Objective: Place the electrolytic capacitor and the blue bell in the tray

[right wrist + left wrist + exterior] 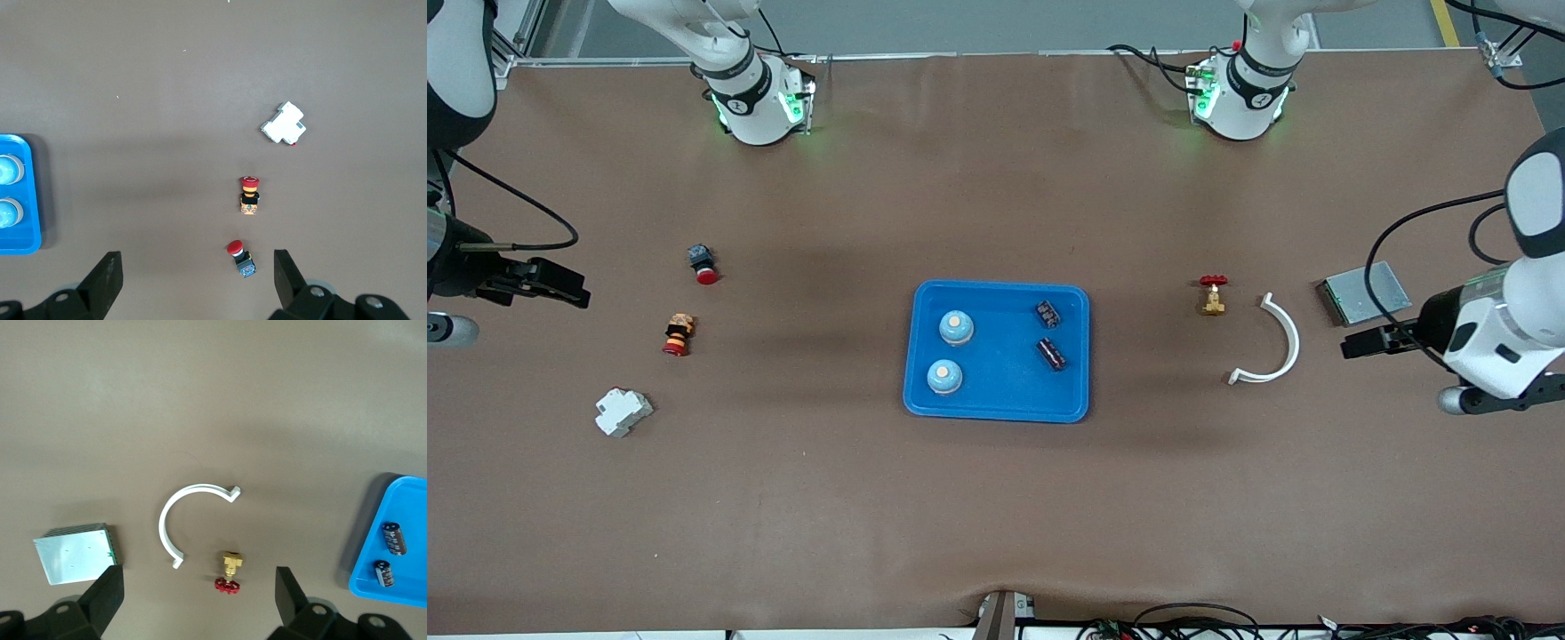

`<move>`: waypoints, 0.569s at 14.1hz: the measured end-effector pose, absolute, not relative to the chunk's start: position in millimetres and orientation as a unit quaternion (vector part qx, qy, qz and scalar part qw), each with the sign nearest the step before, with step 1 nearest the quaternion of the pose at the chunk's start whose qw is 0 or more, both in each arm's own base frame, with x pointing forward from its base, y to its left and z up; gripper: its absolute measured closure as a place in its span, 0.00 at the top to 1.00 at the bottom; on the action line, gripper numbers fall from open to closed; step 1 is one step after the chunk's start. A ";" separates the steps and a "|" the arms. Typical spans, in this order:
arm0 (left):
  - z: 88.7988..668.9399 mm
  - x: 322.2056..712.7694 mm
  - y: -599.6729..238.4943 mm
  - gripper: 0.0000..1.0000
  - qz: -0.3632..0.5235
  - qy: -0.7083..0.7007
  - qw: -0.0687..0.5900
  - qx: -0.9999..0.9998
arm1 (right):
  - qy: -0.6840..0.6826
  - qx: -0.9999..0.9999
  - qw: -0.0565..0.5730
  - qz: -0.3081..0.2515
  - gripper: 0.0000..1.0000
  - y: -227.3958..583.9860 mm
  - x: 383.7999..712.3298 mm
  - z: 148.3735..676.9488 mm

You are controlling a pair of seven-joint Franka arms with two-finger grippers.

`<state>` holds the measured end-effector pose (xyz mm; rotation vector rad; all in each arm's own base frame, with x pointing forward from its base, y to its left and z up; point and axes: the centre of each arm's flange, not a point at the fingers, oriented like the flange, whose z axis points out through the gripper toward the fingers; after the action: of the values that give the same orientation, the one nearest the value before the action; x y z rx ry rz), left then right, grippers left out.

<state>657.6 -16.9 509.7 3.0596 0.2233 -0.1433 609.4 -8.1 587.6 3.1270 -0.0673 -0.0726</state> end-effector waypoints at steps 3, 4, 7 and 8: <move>524.4 653.7 1.4 1.00 -0.034 0.061 0.037 0.997 | -0.023 1.000 0.003 -0.022 1.00 -7.6 605.5 590.8; 529.7 652.1 2.5 1.00 -0.030 0.059 0.037 0.997 | -0.025 0.999 -0.004 -0.020 1.00 -7.4 602.0 591.0; 554.4 646.6 -3.1 1.00 -0.004 0.054 0.037 0.998 | -0.031 0.999 -0.017 -0.003 1.00 -10.7 586.9 603.4; 565.3 644.6 -5.3 1.00 0.010 0.052 0.037 0.998 | -0.033 0.999 -0.017 0.001 1.00 -12.9 581.5 609.7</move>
<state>644.6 -5.3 565.3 3.0633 0.1603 0.0300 581.5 -12.9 609.7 3.1746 -0.1040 0.0041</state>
